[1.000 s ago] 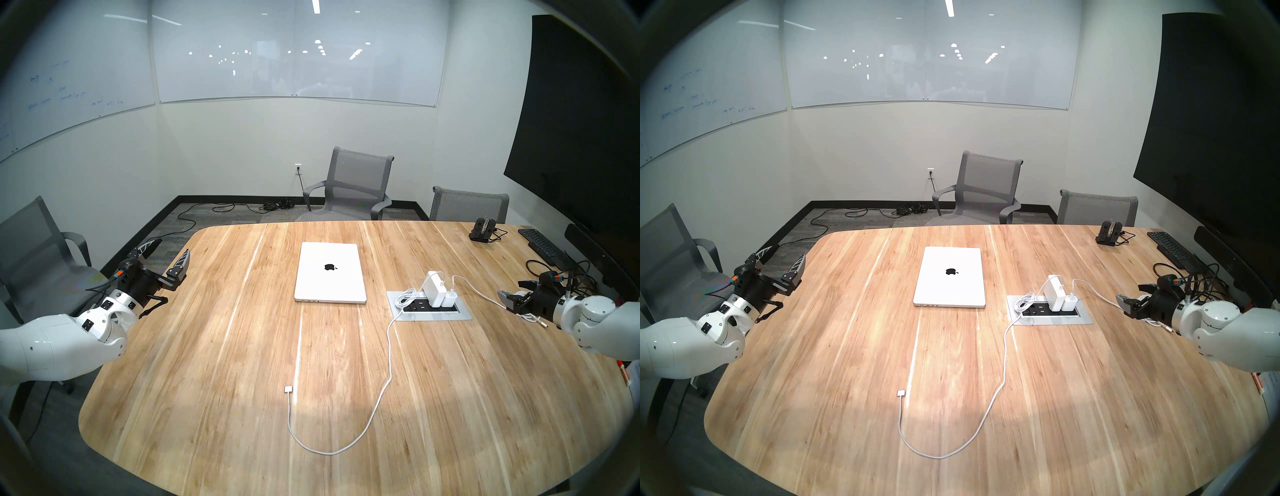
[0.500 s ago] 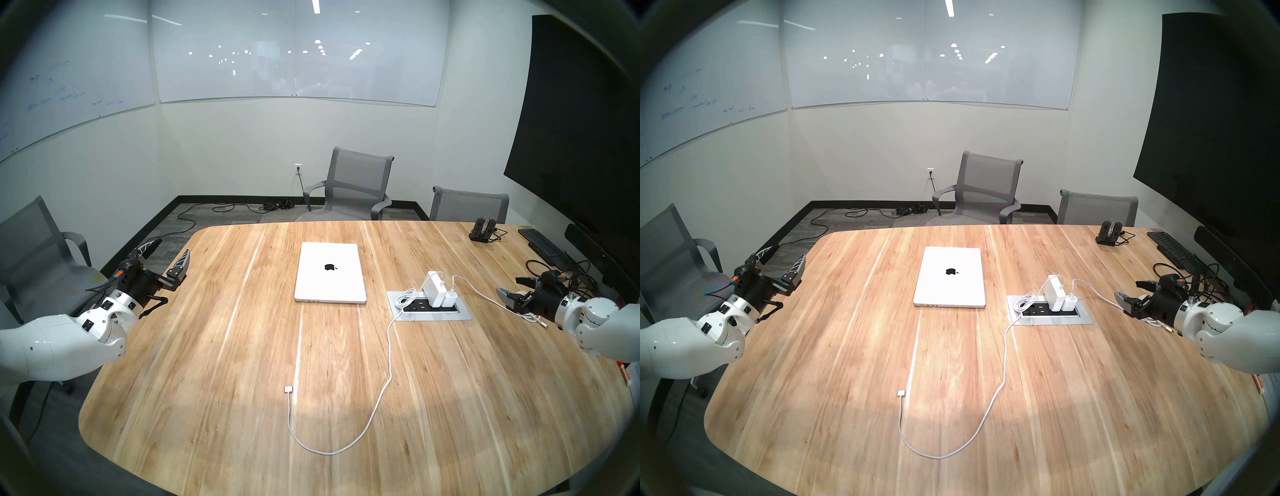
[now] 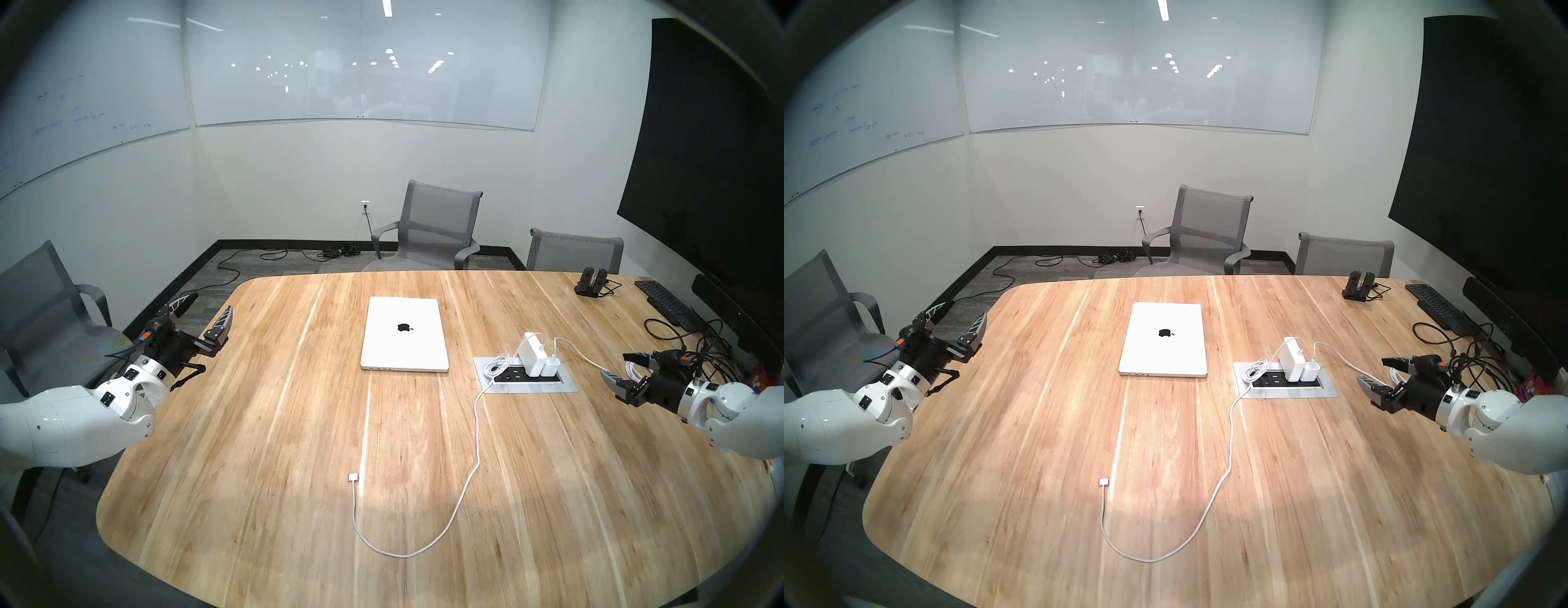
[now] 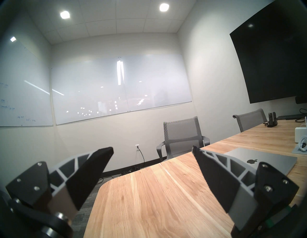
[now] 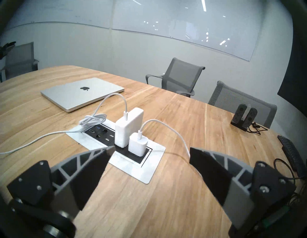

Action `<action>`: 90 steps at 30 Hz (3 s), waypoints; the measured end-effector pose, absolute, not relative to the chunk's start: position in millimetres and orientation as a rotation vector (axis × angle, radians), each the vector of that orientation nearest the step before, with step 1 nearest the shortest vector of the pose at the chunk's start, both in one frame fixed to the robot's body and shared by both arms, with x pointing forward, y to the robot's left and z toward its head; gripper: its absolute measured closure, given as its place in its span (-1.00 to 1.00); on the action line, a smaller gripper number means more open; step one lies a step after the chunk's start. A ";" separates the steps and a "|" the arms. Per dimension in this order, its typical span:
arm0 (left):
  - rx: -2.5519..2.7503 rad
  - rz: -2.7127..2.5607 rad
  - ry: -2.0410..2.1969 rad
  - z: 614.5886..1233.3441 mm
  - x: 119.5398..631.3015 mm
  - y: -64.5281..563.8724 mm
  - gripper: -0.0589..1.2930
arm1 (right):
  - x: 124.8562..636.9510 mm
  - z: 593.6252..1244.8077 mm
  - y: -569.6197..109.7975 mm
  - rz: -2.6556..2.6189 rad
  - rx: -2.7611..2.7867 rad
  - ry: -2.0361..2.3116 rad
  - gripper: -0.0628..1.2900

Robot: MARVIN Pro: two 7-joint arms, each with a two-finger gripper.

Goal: Plug the charging cable into the port of a MacBook

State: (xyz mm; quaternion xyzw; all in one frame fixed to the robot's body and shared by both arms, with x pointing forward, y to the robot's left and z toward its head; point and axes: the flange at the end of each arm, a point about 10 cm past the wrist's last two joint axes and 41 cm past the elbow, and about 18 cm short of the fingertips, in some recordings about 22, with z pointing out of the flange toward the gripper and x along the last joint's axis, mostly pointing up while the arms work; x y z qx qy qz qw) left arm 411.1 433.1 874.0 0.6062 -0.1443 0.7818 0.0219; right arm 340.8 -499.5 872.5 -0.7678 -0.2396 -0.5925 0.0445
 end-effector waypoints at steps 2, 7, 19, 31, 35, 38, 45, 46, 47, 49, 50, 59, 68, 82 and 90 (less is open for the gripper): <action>1.879 2.422 -0.447 873.9 411.1 433.1 -0.96 | 336.9 869.7 -499.2 -1.812 -2.335 -0.747 -0.90; 1.879 2.422 -0.447 873.8 411.0 433.1 -0.96 | 327.2 862.5 -501.8 -1.813 -2.323 -0.777 -0.90; 1.880 2.422 -0.446 873.6 410.9 433.1 -0.96 | 304.5 849.1 -494.0 -1.817 -2.236 -0.886 -0.90; 1.881 2.422 -0.446 873.4 410.8 433.2 -0.96 | 296.0 852.8 -475.4 -1.867 -2.068 -1.009 -0.90; 1.881 2.422 -0.446 873.4 410.8 433.2 -0.96 | 293.3 852.3 -474.6 -1.868 -2.049 -1.035 -0.90; 1.881 2.422 -0.446 873.4 410.8 433.2 -0.96 | 291.4 851.8 -475.1 -1.865 -2.041 -1.058 -0.90; 1.882 2.422 -0.446 873.3 410.8 433.2 -0.96 | 286.7 849.7 -474.6 -1.836 -2.022 -1.124 -0.90; 1.882 2.422 -0.445 873.2 410.8 433.2 -0.96 | 285.5 849.0 -473.1 -1.826 -2.015 -1.135 -0.90; 1.882 2.422 -0.445 873.2 410.8 433.2 -0.96 | 284.3 848.3 -471.3 -1.816 -2.008 -1.146 -0.90; 1.882 2.422 -0.445 873.2 410.7 433.2 -0.96 | 282.1 847.1 -467.9 -1.797 -1.993 -1.165 -0.90; 1.882 2.422 -0.445 873.2 410.7 433.2 -0.96 | 280.4 846.1 -465.5 -1.782 -1.983 -1.177 -0.90; 1.883 2.421 -0.445 873.0 410.6 433.3 -0.96 | 267.1 838.2 -454.7 -1.682 -1.933 -1.252 -0.90; 1.884 2.421 -0.444 872.9 410.6 433.3 -0.96 | 258.9 833.3 -460.5 -1.614 -1.937 -1.310 -0.90; 1.885 2.421 -0.443 872.6 410.4 433.4 -0.96 | 257.9 841.1 -441.2 -1.532 -1.844 -1.374 -0.90; 1.886 2.421 -0.443 872.4 410.4 433.4 -0.96 | 256.1 854.0 -400.4 -1.497 -1.703 -1.378 -0.90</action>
